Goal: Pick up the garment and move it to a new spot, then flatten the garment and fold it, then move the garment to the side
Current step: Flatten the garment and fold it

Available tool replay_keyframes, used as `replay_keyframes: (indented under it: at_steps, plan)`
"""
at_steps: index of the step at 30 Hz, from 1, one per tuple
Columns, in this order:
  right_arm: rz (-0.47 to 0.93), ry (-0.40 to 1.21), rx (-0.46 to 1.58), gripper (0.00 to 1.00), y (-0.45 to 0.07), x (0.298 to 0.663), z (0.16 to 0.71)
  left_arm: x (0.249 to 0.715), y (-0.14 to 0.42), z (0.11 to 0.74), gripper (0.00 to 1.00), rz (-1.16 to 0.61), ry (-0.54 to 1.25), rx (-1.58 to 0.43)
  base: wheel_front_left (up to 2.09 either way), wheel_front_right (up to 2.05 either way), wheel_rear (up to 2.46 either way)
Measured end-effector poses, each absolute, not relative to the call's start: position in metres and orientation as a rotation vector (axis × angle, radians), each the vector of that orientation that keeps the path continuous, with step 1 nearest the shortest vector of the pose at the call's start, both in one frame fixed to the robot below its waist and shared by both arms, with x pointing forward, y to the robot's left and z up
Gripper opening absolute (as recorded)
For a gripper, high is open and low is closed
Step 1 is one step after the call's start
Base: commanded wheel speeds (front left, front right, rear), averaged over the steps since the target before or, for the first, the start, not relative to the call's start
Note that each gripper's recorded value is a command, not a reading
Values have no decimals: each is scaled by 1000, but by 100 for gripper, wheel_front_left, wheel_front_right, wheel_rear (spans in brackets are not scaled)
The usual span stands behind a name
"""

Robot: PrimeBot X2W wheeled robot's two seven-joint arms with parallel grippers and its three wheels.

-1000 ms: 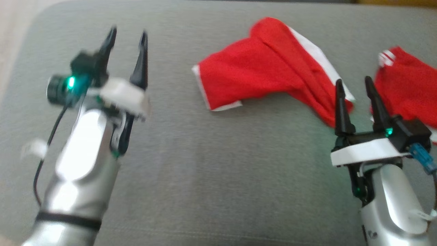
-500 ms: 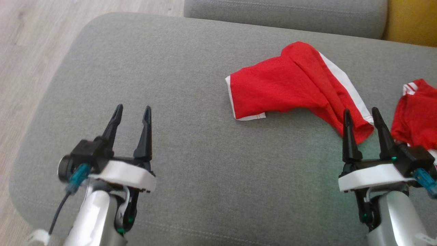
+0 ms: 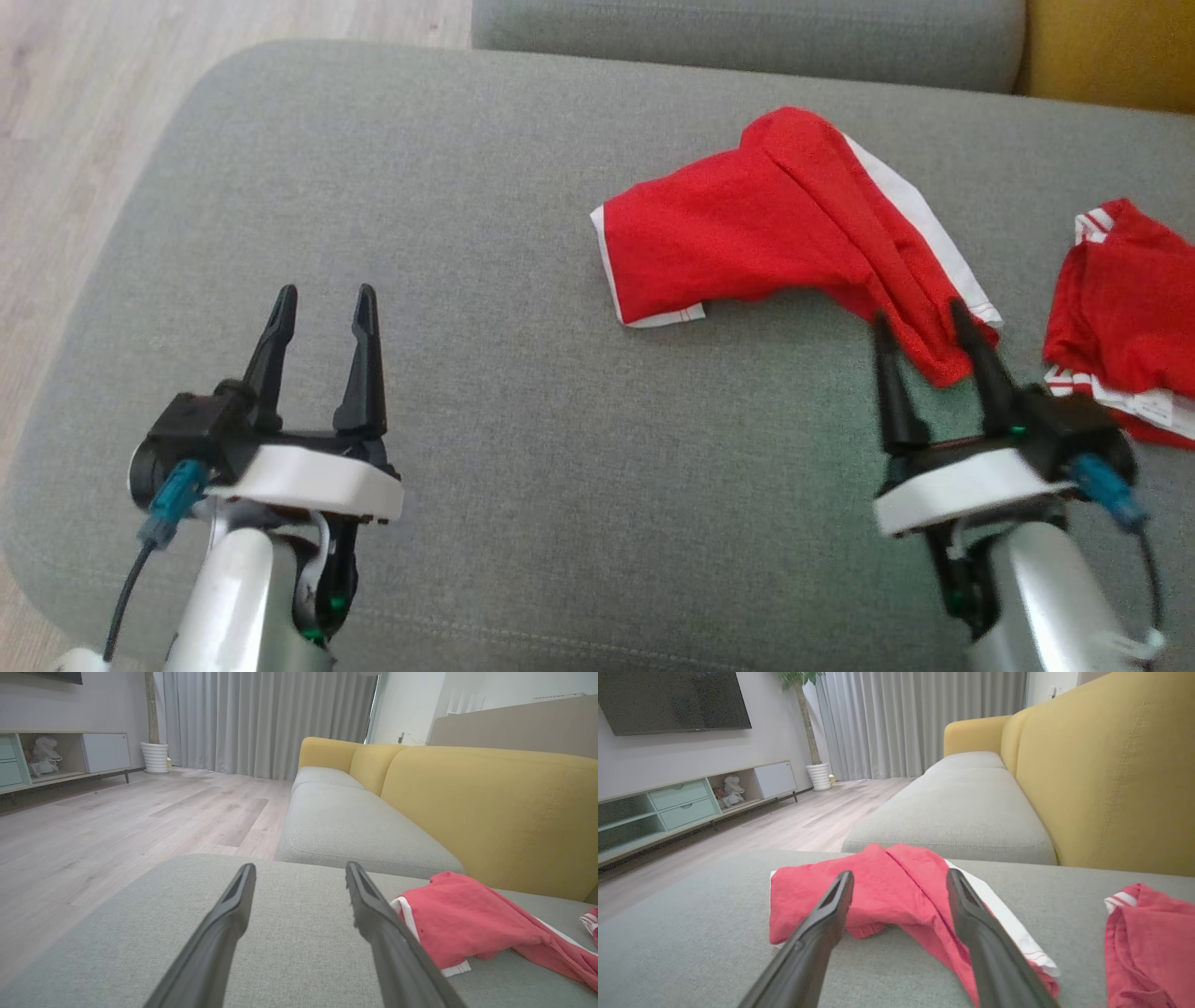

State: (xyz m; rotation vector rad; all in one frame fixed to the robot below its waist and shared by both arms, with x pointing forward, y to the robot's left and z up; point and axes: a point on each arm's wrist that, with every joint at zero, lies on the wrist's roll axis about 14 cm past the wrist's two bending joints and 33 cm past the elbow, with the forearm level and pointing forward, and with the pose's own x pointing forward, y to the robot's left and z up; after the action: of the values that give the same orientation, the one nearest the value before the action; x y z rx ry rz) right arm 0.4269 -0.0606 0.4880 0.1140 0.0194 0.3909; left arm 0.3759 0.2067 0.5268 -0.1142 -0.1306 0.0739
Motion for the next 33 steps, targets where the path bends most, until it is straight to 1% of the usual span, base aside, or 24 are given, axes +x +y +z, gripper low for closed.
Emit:
replay_keyframes:
  at_steps: [6,7,9,11,13,15,16,22,27,32,33]
  plan:
    - [523,85,112,100,-18,422,476,381,202,514,100,56,-93,-114,0,0,0]
    - [575,130,130,100,-1,418,469,382,203,510,100,56,-81,-116,0,0,0]
    - [625,198,136,100,16,414,456,383,204,506,100,61,-70,-117,0,0,0]
    - [658,272,156,100,27,410,443,383,205,504,100,64,-65,-122,0,0,0]
    - [686,355,130,100,36,410,425,384,204,502,100,65,-57,-129,0,0,0]
    - [694,411,136,100,41,415,415,385,206,500,100,72,-52,-140,0,0,0]
    - [694,411,136,100,41,415,415,385,206,500,100,72,-52,-140,0,0,0]
    - [699,494,110,100,52,442,397,382,219,498,100,129,-44,-159,0,0,0]
    - [699,566,93,100,57,452,376,376,229,490,100,171,-16,-157,0,0,0]
    - [714,571,69,100,66,464,372,373,237,485,100,203,0,-161,0,0,0]
    - [717,572,67,87,68,466,372,373,237,485,100,205,1,-159,0,0,0]
